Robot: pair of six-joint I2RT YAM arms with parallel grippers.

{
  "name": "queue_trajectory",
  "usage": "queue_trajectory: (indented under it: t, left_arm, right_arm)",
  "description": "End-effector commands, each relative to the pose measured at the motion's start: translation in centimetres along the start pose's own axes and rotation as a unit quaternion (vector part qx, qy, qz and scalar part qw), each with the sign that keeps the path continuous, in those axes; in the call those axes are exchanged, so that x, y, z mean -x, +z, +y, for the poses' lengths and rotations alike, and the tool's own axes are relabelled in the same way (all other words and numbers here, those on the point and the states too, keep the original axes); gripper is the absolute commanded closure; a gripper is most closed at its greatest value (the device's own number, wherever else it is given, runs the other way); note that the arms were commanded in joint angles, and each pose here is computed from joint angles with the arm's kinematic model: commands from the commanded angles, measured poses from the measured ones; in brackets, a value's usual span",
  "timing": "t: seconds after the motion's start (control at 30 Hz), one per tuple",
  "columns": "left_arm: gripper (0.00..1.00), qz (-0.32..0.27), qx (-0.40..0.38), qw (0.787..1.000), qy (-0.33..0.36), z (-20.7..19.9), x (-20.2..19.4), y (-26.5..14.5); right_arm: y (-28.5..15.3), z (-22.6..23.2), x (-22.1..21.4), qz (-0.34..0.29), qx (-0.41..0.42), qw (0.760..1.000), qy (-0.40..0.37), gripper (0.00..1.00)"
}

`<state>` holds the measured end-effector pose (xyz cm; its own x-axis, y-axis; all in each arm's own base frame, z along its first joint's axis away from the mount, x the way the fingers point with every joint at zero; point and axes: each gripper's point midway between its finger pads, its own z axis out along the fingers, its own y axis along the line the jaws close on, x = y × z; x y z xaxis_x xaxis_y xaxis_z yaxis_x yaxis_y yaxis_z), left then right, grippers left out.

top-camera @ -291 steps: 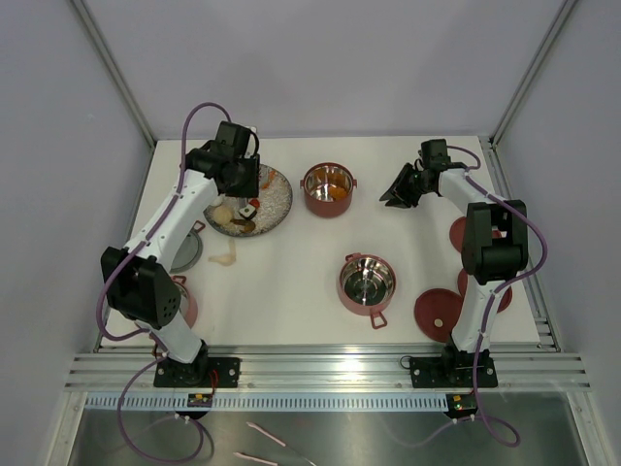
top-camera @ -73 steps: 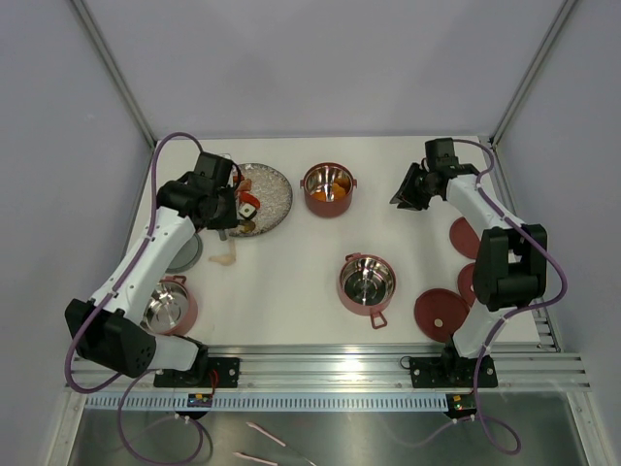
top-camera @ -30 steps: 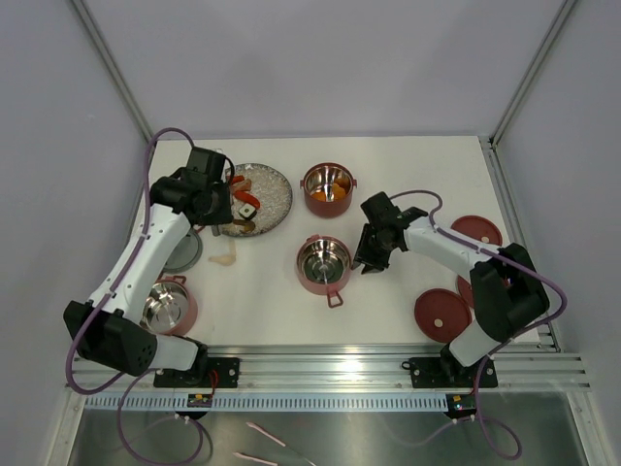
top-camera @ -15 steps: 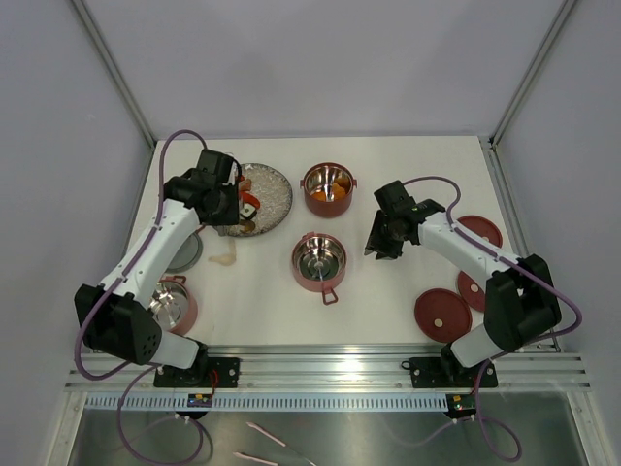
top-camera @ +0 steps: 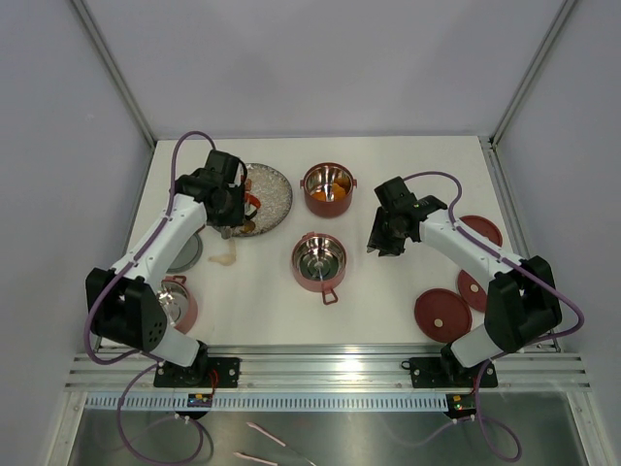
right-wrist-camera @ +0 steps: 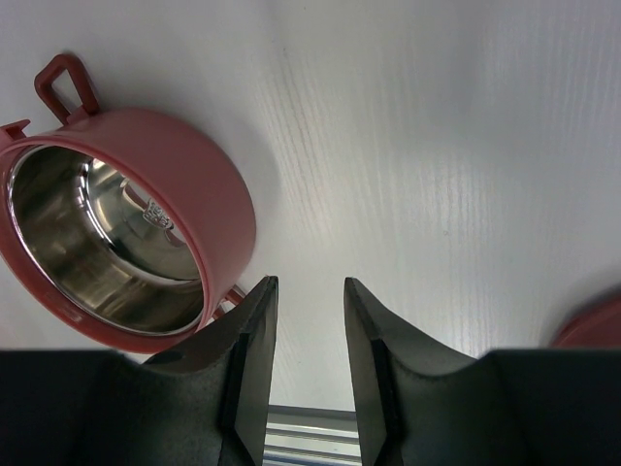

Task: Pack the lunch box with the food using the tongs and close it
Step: Pick up the fake food from the plate.

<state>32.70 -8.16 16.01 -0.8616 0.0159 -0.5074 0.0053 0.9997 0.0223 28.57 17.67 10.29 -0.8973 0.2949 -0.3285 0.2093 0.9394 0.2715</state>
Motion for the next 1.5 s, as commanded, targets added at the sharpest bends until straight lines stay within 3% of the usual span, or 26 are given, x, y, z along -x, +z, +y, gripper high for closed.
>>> queue_trajectory:
  t: [0.0,0.17,0.4,0.93,1.17,1.47]
  left_arm:
    - [0.57,-0.014,-0.007,1.0,0.008,-0.2,0.9,0.6]
    - [0.58,-0.02,-0.033,0.999,0.003,-1.1,0.9,0.2]
    - [0.58,0.02,-0.113,0.993,-0.034,-4.2,-0.7,0.5]
    - [0.54,0.016,-0.09,0.995,-0.03,-4.0,-0.9,-0.3]
    - [0.54,0.011,-0.031,0.999,-0.001,-4.8,-0.7,0.6]
    - [0.55,0.008,-0.017,1.0,0.0,-4.6,-0.4,0.6]
  right_arm:
    - [-0.9,0.8,1.3,-0.02,0.01,1.0,-0.006,0.59]
    - [-0.8,0.9,1.1,-0.016,0.012,1.0,-0.005,0.59]
    - [-0.5,0.9,0.8,-0.011,0.016,1.0,-0.003,0.59]
    - [-0.1,1.0,0.6,-0.008,0.022,1.0,-0.004,0.58]
    - [0.7,2.1,-1.3,0.026,0.05,0.998,-0.003,0.58]
    - [0.6,1.9,-1.1,0.021,0.047,0.999,-0.008,0.58]
